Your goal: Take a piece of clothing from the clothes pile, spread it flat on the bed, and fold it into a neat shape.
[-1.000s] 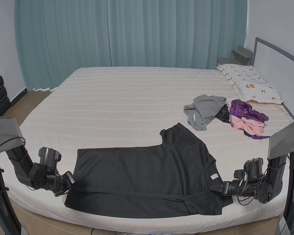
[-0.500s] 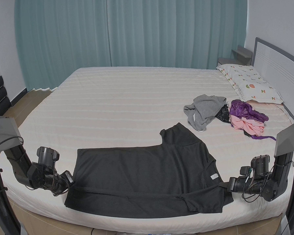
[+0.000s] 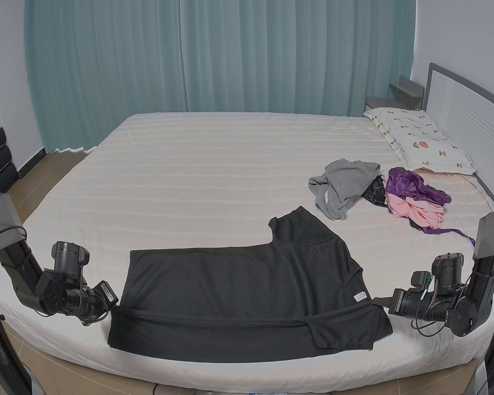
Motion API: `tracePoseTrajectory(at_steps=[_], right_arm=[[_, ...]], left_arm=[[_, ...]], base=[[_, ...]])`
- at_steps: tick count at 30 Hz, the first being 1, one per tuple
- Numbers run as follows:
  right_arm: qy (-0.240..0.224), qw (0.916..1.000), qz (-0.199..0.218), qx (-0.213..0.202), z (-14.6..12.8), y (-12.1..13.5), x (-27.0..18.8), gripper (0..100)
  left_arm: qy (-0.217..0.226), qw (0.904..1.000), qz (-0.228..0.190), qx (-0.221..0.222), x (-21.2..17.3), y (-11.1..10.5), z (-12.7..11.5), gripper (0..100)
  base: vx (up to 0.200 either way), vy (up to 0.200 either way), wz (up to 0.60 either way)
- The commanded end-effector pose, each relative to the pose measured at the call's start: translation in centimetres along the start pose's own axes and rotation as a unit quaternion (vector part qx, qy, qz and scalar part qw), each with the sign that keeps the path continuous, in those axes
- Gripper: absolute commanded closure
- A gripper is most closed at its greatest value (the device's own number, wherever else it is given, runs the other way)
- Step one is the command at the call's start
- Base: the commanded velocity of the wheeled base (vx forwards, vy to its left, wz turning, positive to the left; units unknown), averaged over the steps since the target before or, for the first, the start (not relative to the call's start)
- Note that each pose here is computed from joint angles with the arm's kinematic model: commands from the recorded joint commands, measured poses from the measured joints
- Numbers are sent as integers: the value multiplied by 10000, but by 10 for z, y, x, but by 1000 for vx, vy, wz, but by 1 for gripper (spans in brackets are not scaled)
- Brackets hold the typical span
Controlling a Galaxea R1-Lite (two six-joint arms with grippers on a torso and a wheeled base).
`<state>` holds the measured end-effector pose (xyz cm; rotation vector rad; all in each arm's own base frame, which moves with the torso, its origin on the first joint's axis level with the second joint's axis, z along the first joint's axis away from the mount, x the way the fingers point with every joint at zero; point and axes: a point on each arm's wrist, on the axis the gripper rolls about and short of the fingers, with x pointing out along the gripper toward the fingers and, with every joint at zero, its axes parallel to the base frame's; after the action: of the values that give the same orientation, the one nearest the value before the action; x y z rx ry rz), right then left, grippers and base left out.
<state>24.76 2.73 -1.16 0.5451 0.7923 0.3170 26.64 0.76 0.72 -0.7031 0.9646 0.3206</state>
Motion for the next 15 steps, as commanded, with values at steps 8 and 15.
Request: tracePoseTrajectory(at_steps=[8,15], right_arm=[[-73,9998,168,-51,-3,12,-26,100],[-25,9999,156,-37,-3,10,-19,100]], left_arm=[[-14,10000,-10,24,-15,-1,-1,100],[103,9999,8,21,-14,-2,-1,100]], base=[[0,0,0],[0,0,0]])
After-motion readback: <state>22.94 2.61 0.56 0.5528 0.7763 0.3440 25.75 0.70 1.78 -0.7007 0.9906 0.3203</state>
